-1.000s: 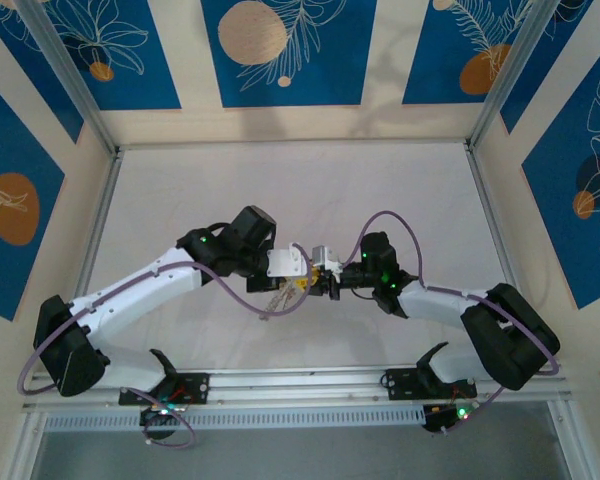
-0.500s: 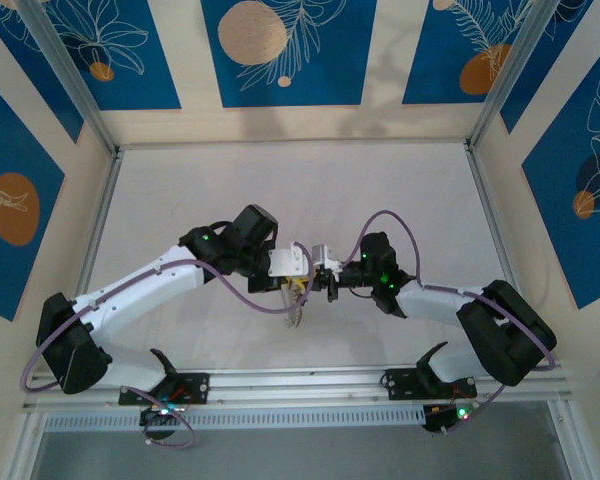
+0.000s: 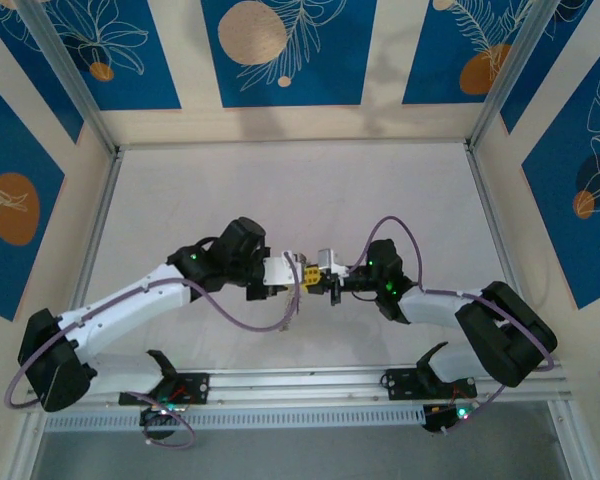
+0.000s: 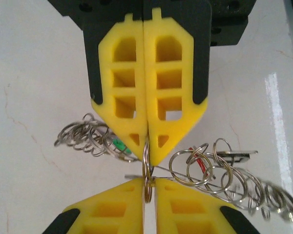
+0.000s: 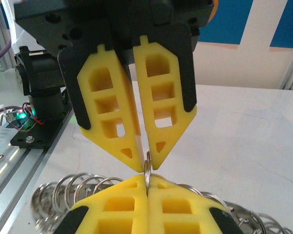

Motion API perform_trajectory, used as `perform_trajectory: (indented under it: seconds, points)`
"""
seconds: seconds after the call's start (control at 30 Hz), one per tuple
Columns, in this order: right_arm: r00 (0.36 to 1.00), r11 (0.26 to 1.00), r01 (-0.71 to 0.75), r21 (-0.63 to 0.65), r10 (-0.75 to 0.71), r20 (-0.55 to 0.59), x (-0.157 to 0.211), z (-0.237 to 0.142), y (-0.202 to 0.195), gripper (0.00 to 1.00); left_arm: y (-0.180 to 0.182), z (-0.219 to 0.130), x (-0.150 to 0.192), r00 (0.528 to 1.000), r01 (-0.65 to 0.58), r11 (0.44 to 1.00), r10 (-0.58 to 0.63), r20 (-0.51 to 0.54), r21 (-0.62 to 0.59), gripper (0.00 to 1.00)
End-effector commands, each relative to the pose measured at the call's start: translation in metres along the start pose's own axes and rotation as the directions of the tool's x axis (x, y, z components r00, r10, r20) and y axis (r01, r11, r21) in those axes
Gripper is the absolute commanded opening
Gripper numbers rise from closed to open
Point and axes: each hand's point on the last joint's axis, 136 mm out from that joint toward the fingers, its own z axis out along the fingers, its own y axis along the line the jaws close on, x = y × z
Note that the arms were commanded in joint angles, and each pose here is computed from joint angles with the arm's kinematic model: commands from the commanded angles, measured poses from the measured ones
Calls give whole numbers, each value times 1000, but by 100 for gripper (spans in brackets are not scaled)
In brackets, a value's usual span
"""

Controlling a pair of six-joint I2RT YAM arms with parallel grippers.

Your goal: Put the keys on the keyring

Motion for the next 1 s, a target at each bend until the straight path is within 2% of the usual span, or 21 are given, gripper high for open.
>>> perform_trajectory:
  seconds: [0.0,0.07,0.37,0.7,0.9,0.97]
  points:
    - [997,999,49,-9,-48,68,-21,-5,4,0,12,-7,-8,998,-22,997,26,52,-80,14]
    - [997,999,43,-3,-42,69,-20,-6,3,0,11,-7,-7,998,-23,996,28,58,-85,17]
    - [996,1000,29,-6,-29,90,-22,-6,2,0,12,-8,-15,991,-6,994,20,130,-111,18]
    - [995,1000,27,11,-28,100,-23,-4,-3,0,7,-3,-21,983,19,997,-6,183,-70,22]
    - [994,1000,16,9,-17,111,-23,-3,-5,0,11,-1,-21,979,41,996,-23,203,-83,16]
    - [993,1000,15,8,-15,114,-22,-2,-5,0,12,-1,-22,978,45,996,-27,206,-82,11]
